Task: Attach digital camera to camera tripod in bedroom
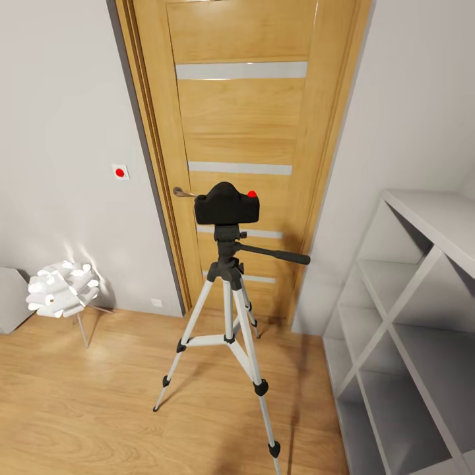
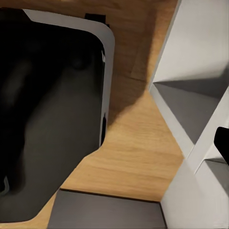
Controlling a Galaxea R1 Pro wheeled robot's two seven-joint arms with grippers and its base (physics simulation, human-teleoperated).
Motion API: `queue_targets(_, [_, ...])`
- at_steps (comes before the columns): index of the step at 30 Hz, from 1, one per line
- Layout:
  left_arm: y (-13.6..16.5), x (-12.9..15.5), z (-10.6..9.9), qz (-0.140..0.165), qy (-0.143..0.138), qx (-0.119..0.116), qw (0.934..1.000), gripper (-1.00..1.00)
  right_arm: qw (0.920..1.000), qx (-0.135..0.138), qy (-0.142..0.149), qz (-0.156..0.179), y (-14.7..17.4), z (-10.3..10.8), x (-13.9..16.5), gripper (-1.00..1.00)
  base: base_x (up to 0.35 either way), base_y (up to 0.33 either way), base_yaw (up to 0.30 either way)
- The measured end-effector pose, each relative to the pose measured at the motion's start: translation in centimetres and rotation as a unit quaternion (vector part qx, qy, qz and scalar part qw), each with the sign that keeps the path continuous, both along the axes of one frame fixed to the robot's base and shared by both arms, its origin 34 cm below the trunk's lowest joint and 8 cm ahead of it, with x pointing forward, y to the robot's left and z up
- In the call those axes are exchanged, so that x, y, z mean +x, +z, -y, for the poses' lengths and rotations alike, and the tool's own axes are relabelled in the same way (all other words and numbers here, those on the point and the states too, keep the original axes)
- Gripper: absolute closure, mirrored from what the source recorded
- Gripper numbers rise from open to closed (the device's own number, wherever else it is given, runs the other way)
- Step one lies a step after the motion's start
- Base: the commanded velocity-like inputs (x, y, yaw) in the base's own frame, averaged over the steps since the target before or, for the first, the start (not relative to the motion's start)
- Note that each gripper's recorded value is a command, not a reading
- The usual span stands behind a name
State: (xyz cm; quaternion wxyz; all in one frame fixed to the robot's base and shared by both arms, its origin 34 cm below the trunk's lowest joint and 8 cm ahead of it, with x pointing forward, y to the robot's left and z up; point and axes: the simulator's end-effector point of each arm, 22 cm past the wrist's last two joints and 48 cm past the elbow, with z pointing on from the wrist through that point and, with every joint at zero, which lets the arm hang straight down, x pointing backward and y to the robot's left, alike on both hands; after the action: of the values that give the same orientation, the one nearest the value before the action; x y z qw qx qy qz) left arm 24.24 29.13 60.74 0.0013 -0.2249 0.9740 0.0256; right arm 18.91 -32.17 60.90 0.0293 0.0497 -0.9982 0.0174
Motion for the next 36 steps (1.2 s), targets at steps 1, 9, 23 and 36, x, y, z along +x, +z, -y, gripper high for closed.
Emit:
queue_targets(1, [0.0, 0.0, 0.1, 0.001, 0.000, 0.000, 1.0000, -1.00, 1.0000, 0.000, -0.001, 0.000, 0.0, 0.0, -0.1, -1.00, 0.000, 0.000, 0.000])
queue_targets(9, [0.1, -0.8, 0.2, -0.002, -0.001, -0.001, 1.0000, -1.00, 1.0000, 0.000, -0.002, 0.005, 0.1, 0.0, 0.2, -1.00, -0.063, 0.000, 0.000])
queue_targets(23, [0.3, 0.0, 0.3, 0.011, 0.000, -0.001, 0.9999, -1.00, 0.9999, 0.000, -0.002, 0.016, 0.3, 0.0, 1.1, -1.00, -0.296, 0.000, 0.000])
queue_targets(36, [0.6, 0.8, 0.4, 0.021, 0.000, -0.001, 0.9998, -1.00, 0.9996, 0.000, -0.002, 0.026, 0.5, 0.0, 1.8, -1.00, -0.023, 0.000, 0.000])
